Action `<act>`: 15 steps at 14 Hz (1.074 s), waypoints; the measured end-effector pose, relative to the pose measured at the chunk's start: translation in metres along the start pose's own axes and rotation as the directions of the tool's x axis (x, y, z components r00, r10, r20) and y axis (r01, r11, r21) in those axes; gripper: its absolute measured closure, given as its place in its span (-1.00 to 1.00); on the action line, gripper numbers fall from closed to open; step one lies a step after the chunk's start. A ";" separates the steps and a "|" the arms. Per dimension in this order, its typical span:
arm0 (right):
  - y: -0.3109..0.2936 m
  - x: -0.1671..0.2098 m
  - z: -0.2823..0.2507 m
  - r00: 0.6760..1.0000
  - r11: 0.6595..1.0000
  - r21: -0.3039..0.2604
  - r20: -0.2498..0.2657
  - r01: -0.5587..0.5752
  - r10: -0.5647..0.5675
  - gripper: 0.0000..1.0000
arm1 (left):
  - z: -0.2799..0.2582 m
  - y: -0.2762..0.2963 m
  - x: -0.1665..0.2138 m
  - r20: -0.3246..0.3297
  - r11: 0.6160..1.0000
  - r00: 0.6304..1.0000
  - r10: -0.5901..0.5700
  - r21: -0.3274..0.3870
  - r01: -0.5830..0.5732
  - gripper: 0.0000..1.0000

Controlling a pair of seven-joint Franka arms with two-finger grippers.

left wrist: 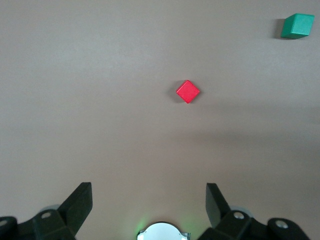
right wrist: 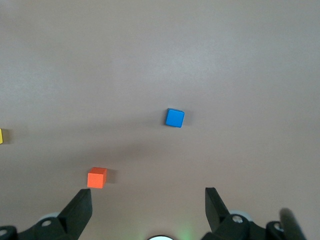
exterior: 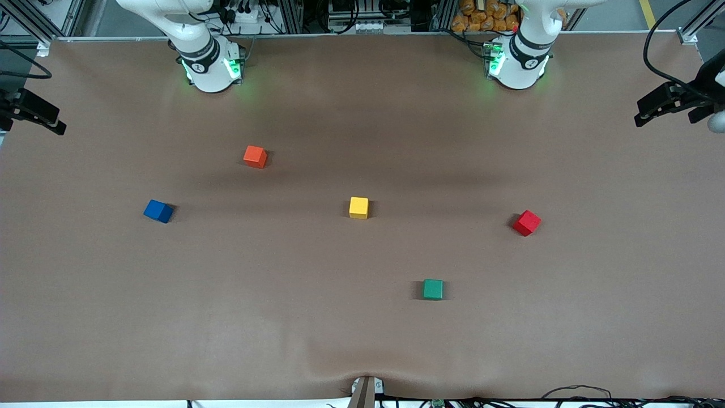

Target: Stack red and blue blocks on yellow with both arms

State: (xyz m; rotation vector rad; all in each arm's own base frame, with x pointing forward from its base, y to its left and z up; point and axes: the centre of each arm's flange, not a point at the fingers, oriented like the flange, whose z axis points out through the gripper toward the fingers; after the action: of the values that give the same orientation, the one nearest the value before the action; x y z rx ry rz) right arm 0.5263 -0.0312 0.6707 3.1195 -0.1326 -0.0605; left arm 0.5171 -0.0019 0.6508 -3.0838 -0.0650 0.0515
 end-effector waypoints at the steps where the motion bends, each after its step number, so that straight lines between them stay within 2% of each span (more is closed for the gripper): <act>1: 0.000 0.000 0.000 1.000 1.000 0.000 0.000 0.000 0.000 -1.00 | 0.000 0.001 0.000 0.001 1.000 1.000 0.002 0.000 -0.002 -1.00; 15: 0.000 0.000 0.000 1.000 1.000 0.000 0.000 -0.001 0.001 -1.00 | 0.019 -0.008 0.008 0.055 1.000 0.998 -0.018 0.002 0.018 -1.00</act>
State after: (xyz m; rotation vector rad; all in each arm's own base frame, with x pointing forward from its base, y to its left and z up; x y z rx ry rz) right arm 0.5263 -0.0315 0.6706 3.1195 -0.1337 -0.0611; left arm 0.5246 0.0077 0.6316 -3.0797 -0.0953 0.1361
